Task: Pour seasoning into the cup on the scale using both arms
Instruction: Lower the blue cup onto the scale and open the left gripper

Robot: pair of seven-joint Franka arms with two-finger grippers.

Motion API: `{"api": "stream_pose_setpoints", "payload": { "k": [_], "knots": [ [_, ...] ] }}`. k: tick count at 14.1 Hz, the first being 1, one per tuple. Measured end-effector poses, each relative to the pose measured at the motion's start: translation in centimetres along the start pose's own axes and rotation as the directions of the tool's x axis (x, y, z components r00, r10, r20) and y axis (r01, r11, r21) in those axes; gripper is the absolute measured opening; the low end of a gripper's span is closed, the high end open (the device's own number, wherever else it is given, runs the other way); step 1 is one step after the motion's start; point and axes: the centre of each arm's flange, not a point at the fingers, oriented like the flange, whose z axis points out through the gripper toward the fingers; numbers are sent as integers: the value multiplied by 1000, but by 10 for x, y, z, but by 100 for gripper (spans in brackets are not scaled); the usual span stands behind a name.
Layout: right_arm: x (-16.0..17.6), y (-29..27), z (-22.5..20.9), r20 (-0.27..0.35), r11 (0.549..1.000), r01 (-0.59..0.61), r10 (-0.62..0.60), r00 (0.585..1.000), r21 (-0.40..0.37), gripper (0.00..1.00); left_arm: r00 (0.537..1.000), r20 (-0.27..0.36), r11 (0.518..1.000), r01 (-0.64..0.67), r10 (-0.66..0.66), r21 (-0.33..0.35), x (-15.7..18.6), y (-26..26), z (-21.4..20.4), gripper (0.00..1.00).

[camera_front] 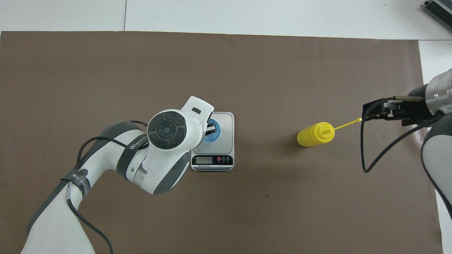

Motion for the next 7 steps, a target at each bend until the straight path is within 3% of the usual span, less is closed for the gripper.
{"api": "stream_pose_setpoints", "payload": {
  "k": [3,7],
  "knots": [
    [0,0,0,0,1000,0,0,1000,0,100,1000,-5,1000,1,-1,-6,2,1,0,31],
    [0,0,0,0,1000,0,0,1000,0,100,1000,-4,1000,5,-5,13,34,-12,-36,80]
  ]
}}
